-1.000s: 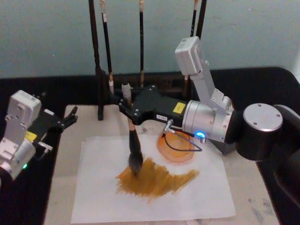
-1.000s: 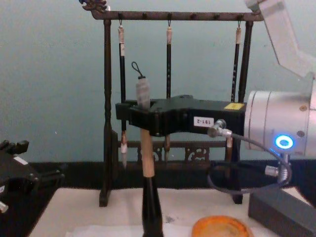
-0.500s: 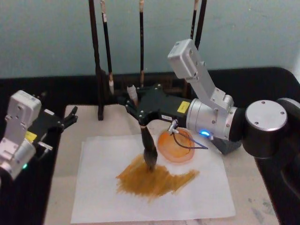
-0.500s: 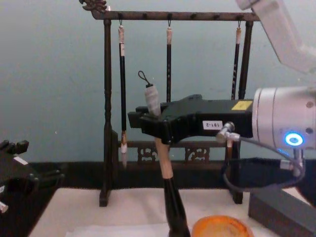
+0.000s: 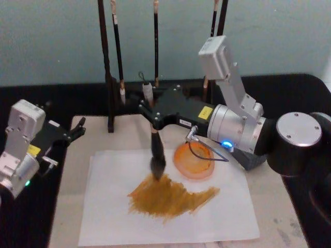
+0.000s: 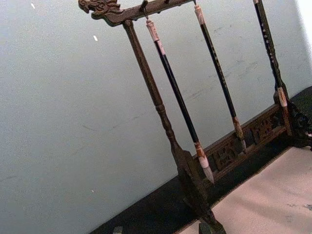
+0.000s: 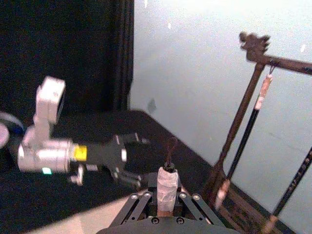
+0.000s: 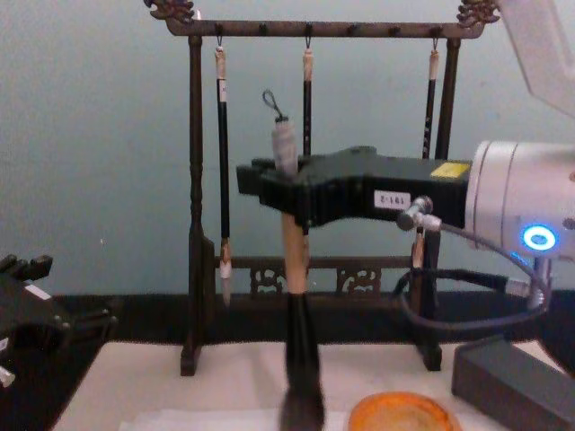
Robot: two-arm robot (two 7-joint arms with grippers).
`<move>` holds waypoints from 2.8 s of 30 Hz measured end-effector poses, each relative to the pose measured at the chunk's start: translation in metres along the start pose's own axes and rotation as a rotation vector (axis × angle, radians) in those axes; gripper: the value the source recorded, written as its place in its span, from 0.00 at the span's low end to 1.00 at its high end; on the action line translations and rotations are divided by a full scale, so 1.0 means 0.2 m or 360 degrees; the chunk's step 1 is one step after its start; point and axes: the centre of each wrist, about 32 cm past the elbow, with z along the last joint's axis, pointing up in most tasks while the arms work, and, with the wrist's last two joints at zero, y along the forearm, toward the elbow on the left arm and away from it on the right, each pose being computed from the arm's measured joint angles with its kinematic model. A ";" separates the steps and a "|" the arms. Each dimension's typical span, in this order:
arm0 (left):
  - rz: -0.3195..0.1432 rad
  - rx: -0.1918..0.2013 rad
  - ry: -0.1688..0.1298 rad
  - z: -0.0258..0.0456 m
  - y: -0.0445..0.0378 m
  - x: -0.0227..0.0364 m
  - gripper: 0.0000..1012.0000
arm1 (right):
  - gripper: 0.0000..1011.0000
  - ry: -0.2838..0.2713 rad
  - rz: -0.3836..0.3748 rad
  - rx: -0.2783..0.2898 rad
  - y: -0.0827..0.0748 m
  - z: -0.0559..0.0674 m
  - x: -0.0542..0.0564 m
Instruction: Pick up the brush from the inkstone, write on the paper, then place the brush back to its original position.
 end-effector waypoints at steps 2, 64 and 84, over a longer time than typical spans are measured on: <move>0.0000 0.0000 0.0000 0.000 0.000 0.000 1.00 | 0.15 0.0047 0.0006 0.0049 0.00 -0.01 0.00; 0.0000 0.0000 0.0000 0.000 0.000 0.000 1.00 | 0.15 -0.0134 0.0058 -0.0191 0.04 0.02 -0.03; 0.0000 0.0000 0.0000 0.000 0.000 0.000 1.00 | 0.15 0.0070 -0.0146 0.0027 -0.08 -0.02 0.01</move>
